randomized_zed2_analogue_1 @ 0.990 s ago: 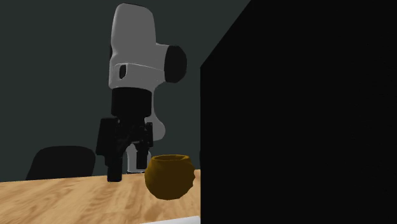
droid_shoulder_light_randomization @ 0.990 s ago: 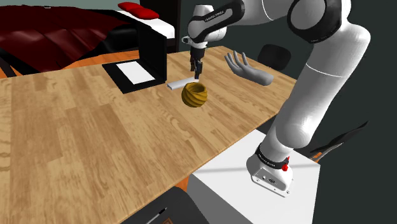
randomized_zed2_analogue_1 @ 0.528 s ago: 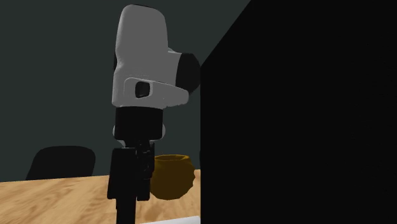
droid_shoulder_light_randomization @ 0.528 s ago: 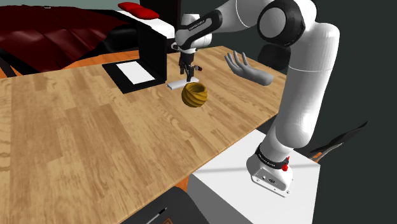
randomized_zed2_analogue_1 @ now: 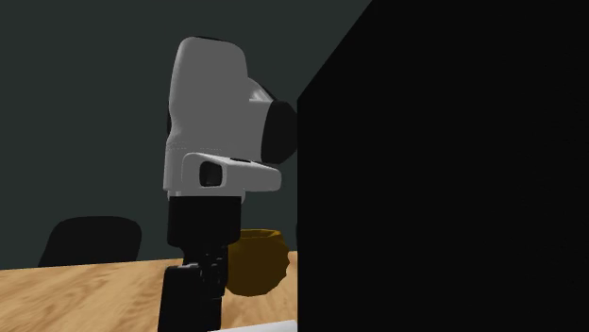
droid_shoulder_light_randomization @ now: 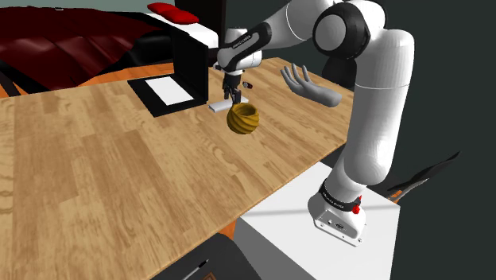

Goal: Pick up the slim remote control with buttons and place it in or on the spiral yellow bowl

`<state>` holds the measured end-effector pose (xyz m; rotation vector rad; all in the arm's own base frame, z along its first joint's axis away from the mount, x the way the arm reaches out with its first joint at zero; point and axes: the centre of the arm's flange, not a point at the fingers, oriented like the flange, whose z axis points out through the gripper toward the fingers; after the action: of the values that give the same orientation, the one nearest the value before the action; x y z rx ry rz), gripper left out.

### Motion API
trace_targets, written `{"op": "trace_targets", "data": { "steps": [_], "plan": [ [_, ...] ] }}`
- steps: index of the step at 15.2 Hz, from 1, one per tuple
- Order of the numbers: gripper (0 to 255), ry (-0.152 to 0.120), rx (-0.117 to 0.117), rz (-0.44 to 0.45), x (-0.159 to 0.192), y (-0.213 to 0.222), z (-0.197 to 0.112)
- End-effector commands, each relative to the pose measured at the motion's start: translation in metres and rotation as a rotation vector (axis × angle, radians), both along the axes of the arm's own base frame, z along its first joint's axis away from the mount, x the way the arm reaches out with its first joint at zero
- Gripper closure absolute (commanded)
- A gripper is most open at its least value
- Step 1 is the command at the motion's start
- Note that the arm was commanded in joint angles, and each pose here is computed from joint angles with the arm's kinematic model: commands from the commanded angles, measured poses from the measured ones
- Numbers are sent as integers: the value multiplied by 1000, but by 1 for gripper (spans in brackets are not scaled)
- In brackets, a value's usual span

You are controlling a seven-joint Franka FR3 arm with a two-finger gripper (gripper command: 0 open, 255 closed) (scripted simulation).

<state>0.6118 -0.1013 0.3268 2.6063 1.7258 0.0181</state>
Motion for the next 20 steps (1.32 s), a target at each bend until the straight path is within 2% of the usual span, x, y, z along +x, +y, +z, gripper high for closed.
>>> {"op": "trace_targets", "data": {
  "steps": [1, 6, 7, 16, 20],
  "plan": [
    [0, -1, 0, 0, 1, 0, -1],
    [0, -1, 0, 0, 1, 0, -1],
    [255, -1, 0, 0, 1, 0, -1],
    [255, -1, 0, 0, 1, 0, -1],
    [255, -1, 0, 0, 1, 0, 20]
  ]
}}
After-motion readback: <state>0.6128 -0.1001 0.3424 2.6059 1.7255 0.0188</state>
